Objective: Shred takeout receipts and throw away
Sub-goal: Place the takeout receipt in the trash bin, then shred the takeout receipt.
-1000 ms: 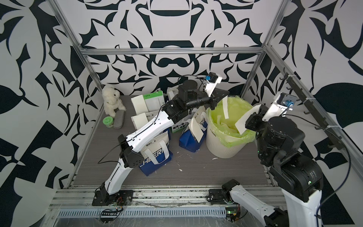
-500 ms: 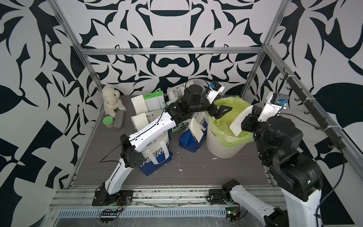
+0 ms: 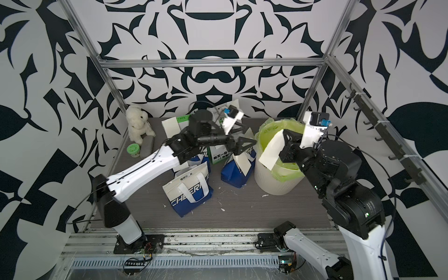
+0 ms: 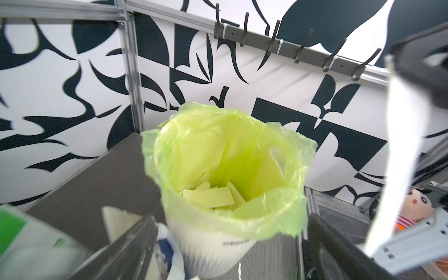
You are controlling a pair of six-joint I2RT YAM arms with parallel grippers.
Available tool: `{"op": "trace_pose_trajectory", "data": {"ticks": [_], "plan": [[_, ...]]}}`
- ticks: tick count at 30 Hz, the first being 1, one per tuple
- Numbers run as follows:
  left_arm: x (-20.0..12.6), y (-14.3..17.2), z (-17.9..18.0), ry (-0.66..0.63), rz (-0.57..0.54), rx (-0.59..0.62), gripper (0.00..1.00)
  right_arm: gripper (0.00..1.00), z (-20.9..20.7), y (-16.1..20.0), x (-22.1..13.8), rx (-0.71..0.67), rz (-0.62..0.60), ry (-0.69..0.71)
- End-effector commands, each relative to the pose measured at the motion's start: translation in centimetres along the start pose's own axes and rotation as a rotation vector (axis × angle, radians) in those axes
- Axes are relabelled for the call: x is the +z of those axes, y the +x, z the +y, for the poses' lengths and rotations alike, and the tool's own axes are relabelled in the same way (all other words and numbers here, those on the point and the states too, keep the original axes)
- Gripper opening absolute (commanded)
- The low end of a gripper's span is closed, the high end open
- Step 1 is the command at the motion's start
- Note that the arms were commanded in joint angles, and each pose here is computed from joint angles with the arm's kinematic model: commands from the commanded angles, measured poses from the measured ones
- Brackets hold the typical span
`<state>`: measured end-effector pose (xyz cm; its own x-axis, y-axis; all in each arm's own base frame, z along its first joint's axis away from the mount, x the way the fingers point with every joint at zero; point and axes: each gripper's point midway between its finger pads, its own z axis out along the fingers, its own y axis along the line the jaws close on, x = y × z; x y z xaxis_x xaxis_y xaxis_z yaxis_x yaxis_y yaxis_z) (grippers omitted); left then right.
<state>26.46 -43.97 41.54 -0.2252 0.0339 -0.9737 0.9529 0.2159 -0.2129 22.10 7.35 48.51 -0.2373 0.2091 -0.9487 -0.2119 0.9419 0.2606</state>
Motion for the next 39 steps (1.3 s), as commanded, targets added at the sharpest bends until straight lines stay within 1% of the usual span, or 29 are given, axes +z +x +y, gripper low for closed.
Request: {"op": "trace_pose_trajectory", "data": {"ticks": [1, 4, 6, 8, 13, 15, 19, 22, 24, 26, 27, 30, 34, 37, 39], "plan": [[-5.5, -4.4, -3.1, 0.144, -0.241, -0.017, 0.99, 0.0, 4.7, -1.3, 1.1, 0.048, -0.051, -0.253], [-8.0, -4.1, -4.5, 0.162, -0.279, -0.027, 0.98, 0.0, 6.9, -0.8, 2.7, 0.103, -0.055, -0.379], [-8.9, -4.0, -4.7, 0.143, -0.293, -0.051, 0.98, 0.0, 7.9, -0.8, 3.5, 0.151, -0.084, -0.449], [-9.7, -4.1, -4.5, 0.118, -0.335, -0.072, 0.99, 0.0, 8.7, -0.8, 4.2, 0.201, -0.108, -0.505], [-9.9, -3.8, -3.7, 0.097, -0.376, -0.12, 0.98, 0.0, 9.5, -1.0, 5.2, 0.283, -0.15, -0.577], [-10.0, -4.2, -3.7, 0.1, -0.399, -0.146, 0.97, 0.0, 9.5, -1.1, 5.4, 0.303, -0.167, -0.583], [-9.5, -4.2, -2.3, 0.071, -0.443, -0.206, 0.9, 0.0, 9.3, -1.5, 5.3, 0.321, -0.206, -0.582], [-9.7, -4.3, -1.0, 0.035, -0.513, -0.255, 0.88, 0.0, 8.8, -2.0, 4.9, 0.328, -0.245, -0.571], [-9.5, -4.1, -0.4, 0.03, -0.54, -0.286, 0.86, 0.0, 8.6, -2.2, 4.7, 0.329, -0.263, -0.565], [-9.1, -4.0, 0.0, 0.034, -0.546, -0.319, 0.86, 0.0, 8.4, -2.3, 4.6, 0.332, -0.277, -0.558], [-8.9, -3.9, 0.2, 0.037, -0.549, -0.33, 0.81, 0.0, 8.3, -2.4, 4.5, 0.333, -0.286, -0.557], [-8.5, -3.9, 0.4, 0.055, -0.572, -0.362, 0.77, 0.0, 8.1, -2.4, 4.5, 0.336, -0.297, -0.549], [-7.8, -4.1, 0.0, 0.082, -0.57, -0.375, 0.72, 0.0, 8.1, -2.3, 4.8, 0.335, -0.293, -0.546], [-7.7, -4.2, -0.4, 0.109, -0.573, -0.378, 0.72, 0.0, 7.8, -2.2, 4.9, 0.33, -0.294, -0.526], [-7.7, -4.1, -0.6, 0.125, -0.578, -0.377, 0.73, 0.0, 7.6, -2.1, 5.0, 0.32, -0.293, -0.51]]}}
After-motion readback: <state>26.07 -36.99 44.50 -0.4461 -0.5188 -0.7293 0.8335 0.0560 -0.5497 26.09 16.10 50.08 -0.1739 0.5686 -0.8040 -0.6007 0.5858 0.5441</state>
